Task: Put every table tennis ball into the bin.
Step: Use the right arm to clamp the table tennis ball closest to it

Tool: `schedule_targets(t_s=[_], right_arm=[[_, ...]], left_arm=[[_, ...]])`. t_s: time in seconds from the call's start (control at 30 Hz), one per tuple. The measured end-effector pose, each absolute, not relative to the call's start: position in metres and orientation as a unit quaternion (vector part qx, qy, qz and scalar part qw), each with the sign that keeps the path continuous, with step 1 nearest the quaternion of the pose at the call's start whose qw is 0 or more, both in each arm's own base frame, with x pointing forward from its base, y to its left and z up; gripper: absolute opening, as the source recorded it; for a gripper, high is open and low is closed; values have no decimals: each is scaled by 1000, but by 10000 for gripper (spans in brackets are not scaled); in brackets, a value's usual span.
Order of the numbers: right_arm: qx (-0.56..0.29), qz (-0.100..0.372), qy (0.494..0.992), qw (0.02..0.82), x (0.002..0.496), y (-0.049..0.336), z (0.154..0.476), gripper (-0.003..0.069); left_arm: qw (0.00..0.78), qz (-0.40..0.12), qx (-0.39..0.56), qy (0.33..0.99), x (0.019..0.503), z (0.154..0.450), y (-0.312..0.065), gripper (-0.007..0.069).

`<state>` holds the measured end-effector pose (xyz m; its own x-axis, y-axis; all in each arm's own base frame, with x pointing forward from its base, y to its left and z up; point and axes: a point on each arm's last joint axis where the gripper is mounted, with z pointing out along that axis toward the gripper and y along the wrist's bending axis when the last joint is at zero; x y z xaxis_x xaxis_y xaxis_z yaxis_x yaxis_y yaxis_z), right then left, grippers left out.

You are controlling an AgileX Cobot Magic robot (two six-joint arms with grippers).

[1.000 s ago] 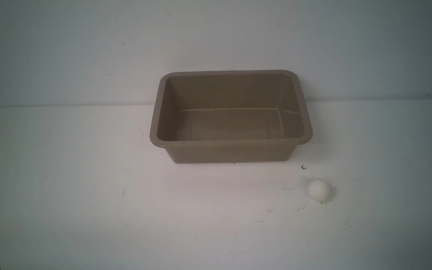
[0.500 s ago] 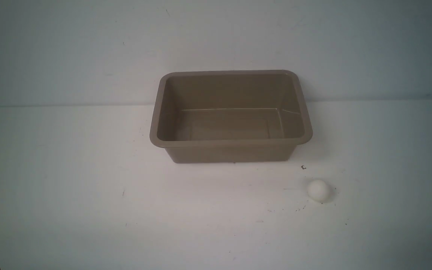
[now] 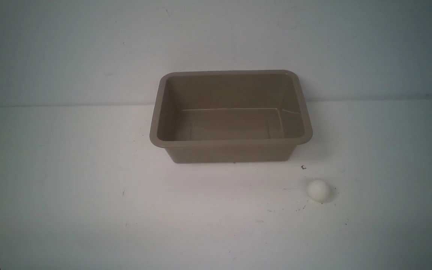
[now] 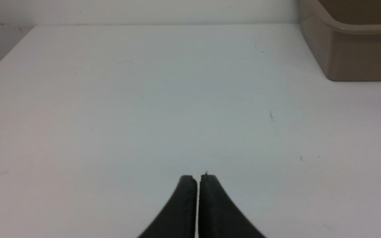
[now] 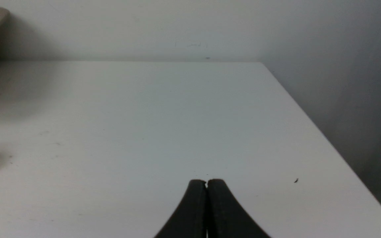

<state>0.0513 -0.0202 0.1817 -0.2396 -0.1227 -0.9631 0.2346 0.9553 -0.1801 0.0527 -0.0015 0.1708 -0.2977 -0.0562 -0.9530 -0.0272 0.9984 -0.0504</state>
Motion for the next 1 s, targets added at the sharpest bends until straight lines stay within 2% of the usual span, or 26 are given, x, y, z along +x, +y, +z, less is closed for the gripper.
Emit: schedule_targets(t_s=[0.07,0.27,0.73,0.87,0.93,1.0], right_arm=[[15,-176,772,611,51,-22,182,-18],[-15,-214,764,608,51,-24,183,-18],[-30,-235,761,604,51,-25,184,-18],[-33,-211,740,638,53,-20,189,-18],[-39,-183,715,674,55,-15,195,-18],[-48,-126,669,731,56,-5,207,-18]], left_arm=[[592,-12,-26,805,53,171,-1,-4],[592,-12,-26,805,53,171,-1,-4],[592,-12,-26,806,53,171,-1,-4],[592,-12,-26,806,53,171,-1,-4],[592,-12,-26,806,53,171,-1,-4],[592,-12,-26,806,53,171,-1,-4]])
